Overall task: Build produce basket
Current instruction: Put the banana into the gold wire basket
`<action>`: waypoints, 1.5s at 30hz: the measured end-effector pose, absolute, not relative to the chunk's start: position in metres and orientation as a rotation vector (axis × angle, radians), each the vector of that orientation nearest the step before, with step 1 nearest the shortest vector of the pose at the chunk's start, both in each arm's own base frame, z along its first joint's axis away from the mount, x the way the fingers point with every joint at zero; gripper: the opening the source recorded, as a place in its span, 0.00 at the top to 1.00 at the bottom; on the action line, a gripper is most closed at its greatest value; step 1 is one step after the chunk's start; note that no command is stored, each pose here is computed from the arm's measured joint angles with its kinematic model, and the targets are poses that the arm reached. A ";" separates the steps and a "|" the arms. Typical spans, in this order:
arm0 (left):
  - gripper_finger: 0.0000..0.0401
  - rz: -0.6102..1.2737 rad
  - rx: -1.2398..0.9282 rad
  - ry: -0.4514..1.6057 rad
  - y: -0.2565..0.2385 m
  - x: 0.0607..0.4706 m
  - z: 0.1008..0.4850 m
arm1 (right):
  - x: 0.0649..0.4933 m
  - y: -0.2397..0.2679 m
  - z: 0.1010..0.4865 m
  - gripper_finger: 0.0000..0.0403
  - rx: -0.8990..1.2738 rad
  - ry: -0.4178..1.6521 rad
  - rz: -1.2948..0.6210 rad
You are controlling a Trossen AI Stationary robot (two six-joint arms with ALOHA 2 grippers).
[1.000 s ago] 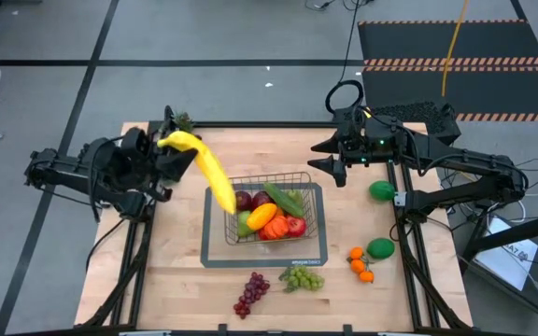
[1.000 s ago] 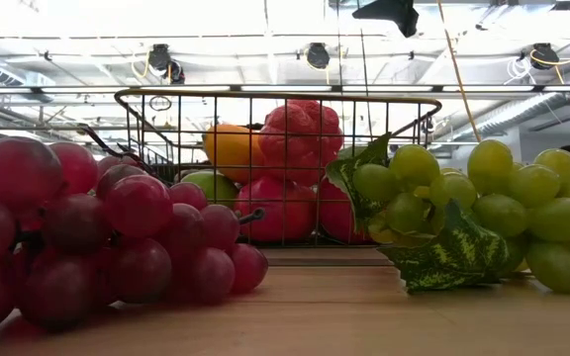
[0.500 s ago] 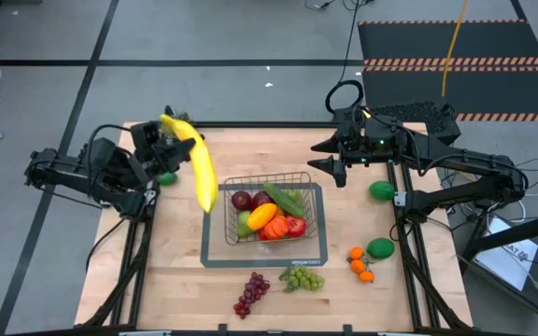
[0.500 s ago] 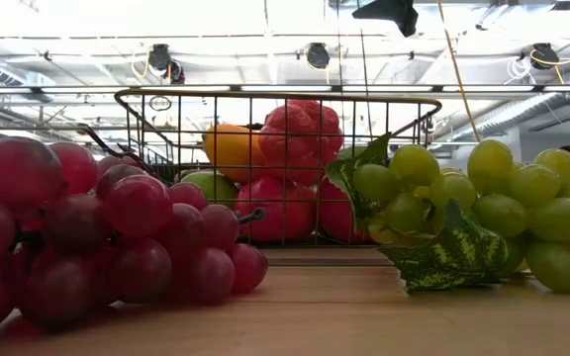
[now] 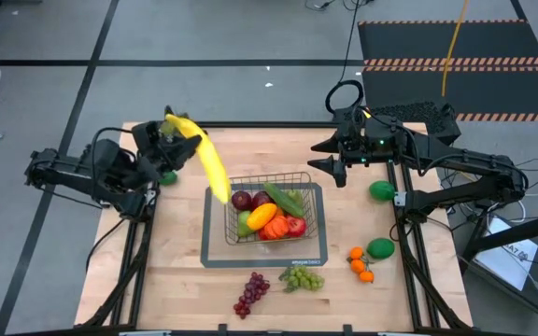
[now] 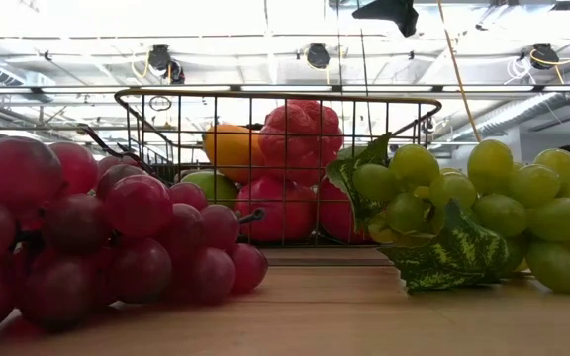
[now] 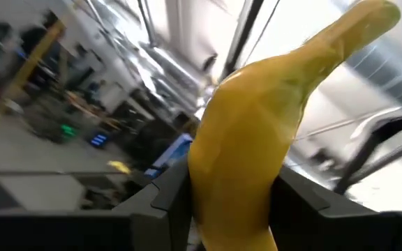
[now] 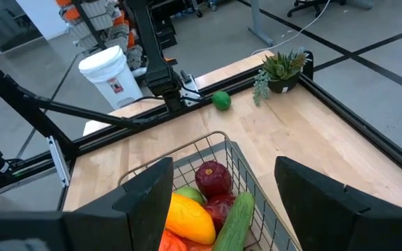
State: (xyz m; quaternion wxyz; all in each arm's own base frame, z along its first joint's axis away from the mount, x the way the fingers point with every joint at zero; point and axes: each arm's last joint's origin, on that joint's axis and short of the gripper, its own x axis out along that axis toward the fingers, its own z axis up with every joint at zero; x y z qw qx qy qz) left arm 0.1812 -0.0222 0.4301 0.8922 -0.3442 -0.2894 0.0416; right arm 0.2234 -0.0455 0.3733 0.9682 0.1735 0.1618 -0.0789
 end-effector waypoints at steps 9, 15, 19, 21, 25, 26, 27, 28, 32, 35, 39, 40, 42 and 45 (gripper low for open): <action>0.63 0.220 -0.545 -0.480 -0.022 0.217 0.408 | 0.218 -0.044 0.361 0.39 0.369 0.465 -0.179; 0.63 0.268 -0.490 -0.261 -0.027 0.257 0.370 | 0.216 -0.044 0.357 0.39 0.381 0.512 -0.187; 0.63 0.288 -0.441 -0.176 -0.031 0.282 0.355 | 0.216 -0.044 0.358 0.39 0.381 0.498 -0.186; 0.63 0.295 -0.378 -0.111 -0.033 0.293 0.354 | 0.216 -0.044 0.358 0.39 0.381 0.498 -0.188; 0.63 0.300 -0.190 0.076 -0.036 0.313 0.365 | 0.216 -0.044 0.358 0.39 0.391 0.498 -0.191; 0.63 0.305 -0.142 0.140 -0.036 0.318 0.366 | 0.216 -0.044 0.358 0.39 0.399 0.497 -0.193; 0.63 0.312 -0.095 0.200 -0.035 0.322 0.368 | 0.216 -0.044 0.358 0.39 0.406 0.496 -0.195; 0.63 0.319 -0.054 0.257 -0.033 0.326 0.368 | 0.216 -0.044 0.358 0.39 0.411 0.494 -0.196; 0.63 0.308 0.048 0.392 -0.024 0.339 0.377 | 0.217 -0.044 0.358 0.39 0.433 0.490 -0.200; 0.63 0.264 0.101 0.445 -0.017 0.348 0.380 | 0.216 -0.044 0.359 0.39 0.447 0.487 -0.202; 0.63 0.252 0.191 0.532 -0.010 0.357 0.374 | 0.214 -0.043 0.360 0.39 0.460 0.483 -0.180; 0.63 0.251 0.211 0.558 -0.008 0.359 0.370 | 0.212 -0.042 0.361 0.39 0.463 0.481 -0.173; 0.63 0.250 0.239 0.622 -0.004 0.360 0.362 | 0.208 -0.041 0.363 0.39 0.478 0.475 -0.170; 0.63 0.251 0.254 0.714 0.000 0.364 0.348 | 0.203 -0.040 0.367 0.39 0.510 0.457 -0.172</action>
